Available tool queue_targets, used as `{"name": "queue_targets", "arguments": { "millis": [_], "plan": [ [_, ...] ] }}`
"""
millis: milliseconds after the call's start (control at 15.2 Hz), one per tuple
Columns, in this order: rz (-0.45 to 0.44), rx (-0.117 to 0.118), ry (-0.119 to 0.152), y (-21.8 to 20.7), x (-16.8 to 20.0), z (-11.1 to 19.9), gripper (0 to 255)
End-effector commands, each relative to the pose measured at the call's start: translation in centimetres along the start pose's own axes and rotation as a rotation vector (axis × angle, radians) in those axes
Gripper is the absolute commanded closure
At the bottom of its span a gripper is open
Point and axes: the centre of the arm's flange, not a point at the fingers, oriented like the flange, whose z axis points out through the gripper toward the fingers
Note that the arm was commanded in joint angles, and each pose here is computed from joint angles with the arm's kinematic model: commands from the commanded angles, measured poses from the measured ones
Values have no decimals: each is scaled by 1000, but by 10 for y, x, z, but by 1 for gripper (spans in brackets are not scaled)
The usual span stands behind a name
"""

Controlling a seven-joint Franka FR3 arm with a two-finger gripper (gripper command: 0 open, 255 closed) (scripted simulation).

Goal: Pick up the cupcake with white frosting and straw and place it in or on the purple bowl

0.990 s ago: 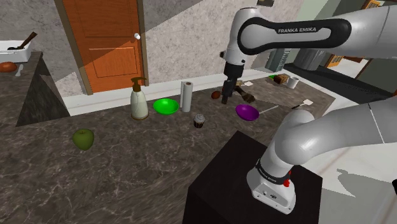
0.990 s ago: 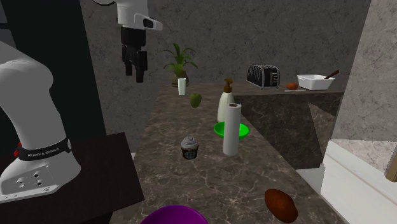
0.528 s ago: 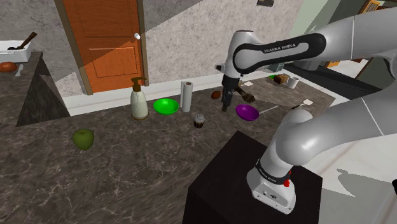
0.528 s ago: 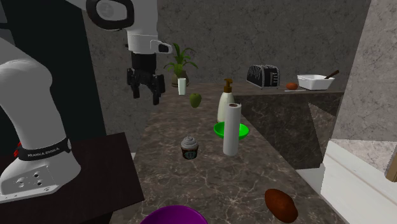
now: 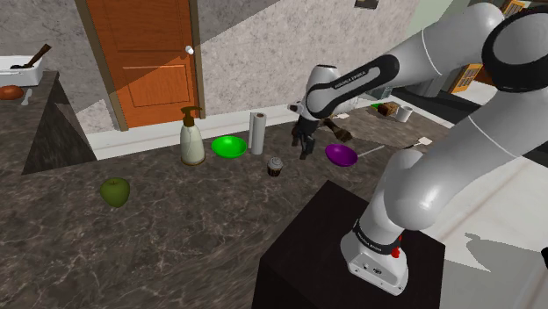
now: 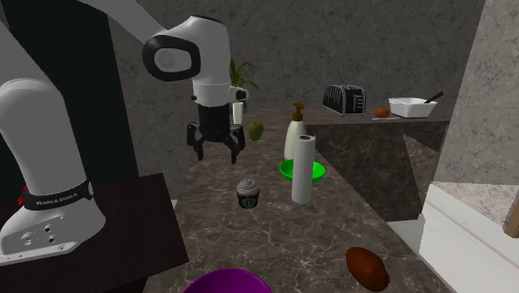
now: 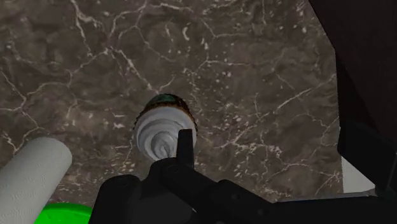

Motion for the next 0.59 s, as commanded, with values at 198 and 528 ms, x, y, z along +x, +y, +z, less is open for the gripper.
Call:
{"name": "queue_targets", "arguments": {
  "millis": [198,528],
  "plan": [
    [-248,-32,27,44,8,48,0],
    [-428,-51,50,75,21,87,0]
  ]
}}
